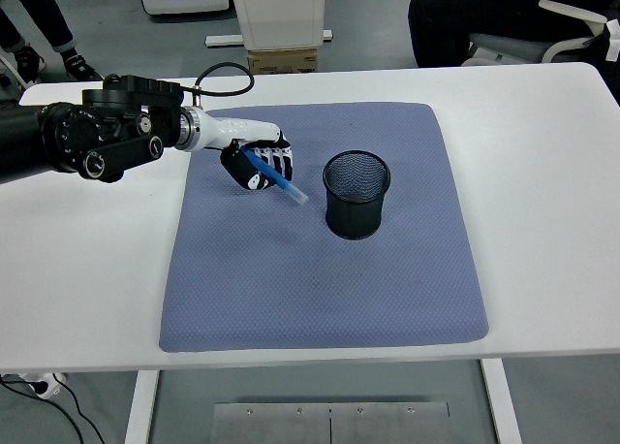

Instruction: Left hand places marker in pen holder

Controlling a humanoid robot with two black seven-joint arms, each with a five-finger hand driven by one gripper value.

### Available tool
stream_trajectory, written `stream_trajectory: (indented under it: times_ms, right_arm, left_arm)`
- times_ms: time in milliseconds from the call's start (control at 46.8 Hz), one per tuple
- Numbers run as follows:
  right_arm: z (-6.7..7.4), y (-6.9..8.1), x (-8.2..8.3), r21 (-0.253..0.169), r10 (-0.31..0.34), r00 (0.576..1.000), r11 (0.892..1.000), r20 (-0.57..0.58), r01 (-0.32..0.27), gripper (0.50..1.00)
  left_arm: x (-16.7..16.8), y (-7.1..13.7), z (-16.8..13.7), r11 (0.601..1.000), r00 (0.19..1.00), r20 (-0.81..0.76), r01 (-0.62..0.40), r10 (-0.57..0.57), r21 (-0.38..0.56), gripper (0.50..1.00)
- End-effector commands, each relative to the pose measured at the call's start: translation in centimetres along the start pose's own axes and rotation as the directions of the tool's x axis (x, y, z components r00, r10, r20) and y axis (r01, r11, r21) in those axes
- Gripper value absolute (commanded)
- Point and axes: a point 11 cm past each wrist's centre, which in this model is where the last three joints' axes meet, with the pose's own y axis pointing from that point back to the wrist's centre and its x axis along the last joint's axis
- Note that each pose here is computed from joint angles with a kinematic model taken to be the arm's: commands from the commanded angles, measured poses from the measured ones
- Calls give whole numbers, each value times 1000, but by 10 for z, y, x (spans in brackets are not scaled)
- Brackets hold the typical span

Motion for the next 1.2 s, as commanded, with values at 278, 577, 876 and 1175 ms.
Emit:
stream_trajectory:
  times_ms: [278, 577, 876, 1175]
  right_arm:
    - [0, 0, 0, 0, -1, 1000, 1000, 0, 1, 1000]
    - [0, 0, 0, 0, 0, 1000, 1000, 0, 0, 1000]
    - [0, 0, 0, 0, -1, 1000, 1000, 0, 1, 1000]
    - [1, 0, 0, -1, 1, 1000, 1000, 0, -1, 1000]
  left_arm:
    - [21, 5, 13, 999, 999, -12, -44, 43, -24, 500]
    - [44, 11, 29, 992, 994, -33, -105, 103, -67, 500]
    - [60, 11, 54, 976, 985, -87, -159, 147, -147, 500]
    - [68, 8, 81, 954, 973, -190, -179, 134, -241, 500]
